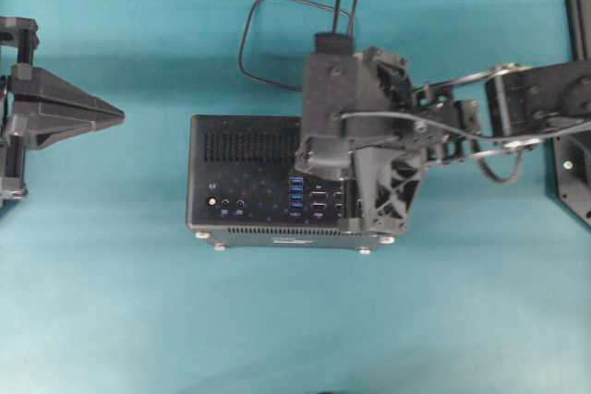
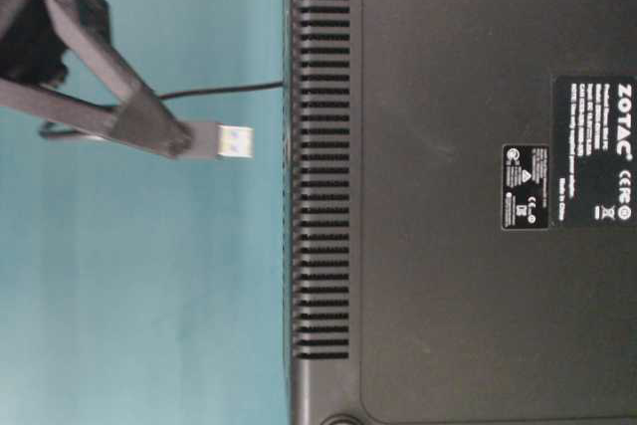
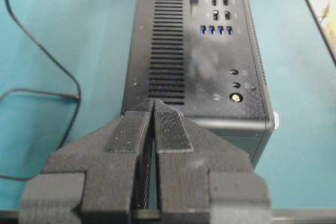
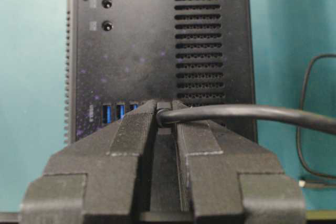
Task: Insert the USB into the PC box with both arms.
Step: 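Pull the USB plug out of its port with the right gripper, then carry the held plug toward the blue USB ports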
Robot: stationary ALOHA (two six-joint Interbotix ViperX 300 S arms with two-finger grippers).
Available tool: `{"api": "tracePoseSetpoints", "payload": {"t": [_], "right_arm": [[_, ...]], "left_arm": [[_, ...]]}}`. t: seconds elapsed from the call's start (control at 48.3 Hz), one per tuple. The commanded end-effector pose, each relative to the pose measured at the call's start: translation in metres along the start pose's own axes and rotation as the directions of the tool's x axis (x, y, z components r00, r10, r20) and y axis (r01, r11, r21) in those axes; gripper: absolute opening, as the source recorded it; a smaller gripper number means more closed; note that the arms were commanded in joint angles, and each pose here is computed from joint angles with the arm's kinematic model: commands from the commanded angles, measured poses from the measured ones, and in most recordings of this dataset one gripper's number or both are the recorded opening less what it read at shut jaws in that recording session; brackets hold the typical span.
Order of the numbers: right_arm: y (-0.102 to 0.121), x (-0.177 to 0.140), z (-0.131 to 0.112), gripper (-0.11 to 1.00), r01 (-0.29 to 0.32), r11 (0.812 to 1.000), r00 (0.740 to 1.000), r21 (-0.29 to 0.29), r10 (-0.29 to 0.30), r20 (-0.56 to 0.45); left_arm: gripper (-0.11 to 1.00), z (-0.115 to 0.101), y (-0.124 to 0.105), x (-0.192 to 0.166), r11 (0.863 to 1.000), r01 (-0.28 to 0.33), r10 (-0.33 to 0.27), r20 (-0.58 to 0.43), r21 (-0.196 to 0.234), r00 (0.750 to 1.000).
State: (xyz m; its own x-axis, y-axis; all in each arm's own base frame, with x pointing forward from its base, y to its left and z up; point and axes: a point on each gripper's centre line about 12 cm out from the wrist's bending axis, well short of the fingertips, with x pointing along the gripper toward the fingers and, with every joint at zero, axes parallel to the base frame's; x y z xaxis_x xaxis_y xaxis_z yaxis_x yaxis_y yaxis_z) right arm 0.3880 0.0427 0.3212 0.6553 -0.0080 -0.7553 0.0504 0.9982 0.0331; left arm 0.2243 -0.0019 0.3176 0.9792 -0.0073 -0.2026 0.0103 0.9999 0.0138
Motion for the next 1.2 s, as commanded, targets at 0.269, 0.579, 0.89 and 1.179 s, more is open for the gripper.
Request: {"api": "tracePoseSetpoints", "payload": {"t": [0.269, 0.579, 0.89, 1.179], "right_arm": [[0.001, -0.002, 0.008, 0.12, 0.013, 1.0, 1.0, -0.013, -0.012, 0.028], [0.002, 0.004, 0.004, 0.12, 0.015, 1.0, 1.0, -0.018, -0.015, -0.001], [0.007, 0.005, 0.002, 0.12, 0.012, 0.999, 1.0, -0.03, -0.013, -0.02], [0.009, 0.007, 0.001, 0.12, 0.011, 0.999, 0.999, -0.032, -0.012, -0.032]], "left_arm": [[0.0, 0.007, 0.0, 0.0, 1.0, -0.002, 0.002, 0.02, 0.0, 1.0], [0.0, 0.006, 0.0, 0.0, 1.0, -0.002, 0.002, 0.02, 0.0, 1.0], [0.0, 0.005, 0.0, 0.0, 1.0, -0.002, 0.002, 0.017, -0.002, 1.0], [0.0, 0.004, 0.0, 0.0, 1.0, -0.002, 0.002, 0.014, -0.005, 1.0]]}}
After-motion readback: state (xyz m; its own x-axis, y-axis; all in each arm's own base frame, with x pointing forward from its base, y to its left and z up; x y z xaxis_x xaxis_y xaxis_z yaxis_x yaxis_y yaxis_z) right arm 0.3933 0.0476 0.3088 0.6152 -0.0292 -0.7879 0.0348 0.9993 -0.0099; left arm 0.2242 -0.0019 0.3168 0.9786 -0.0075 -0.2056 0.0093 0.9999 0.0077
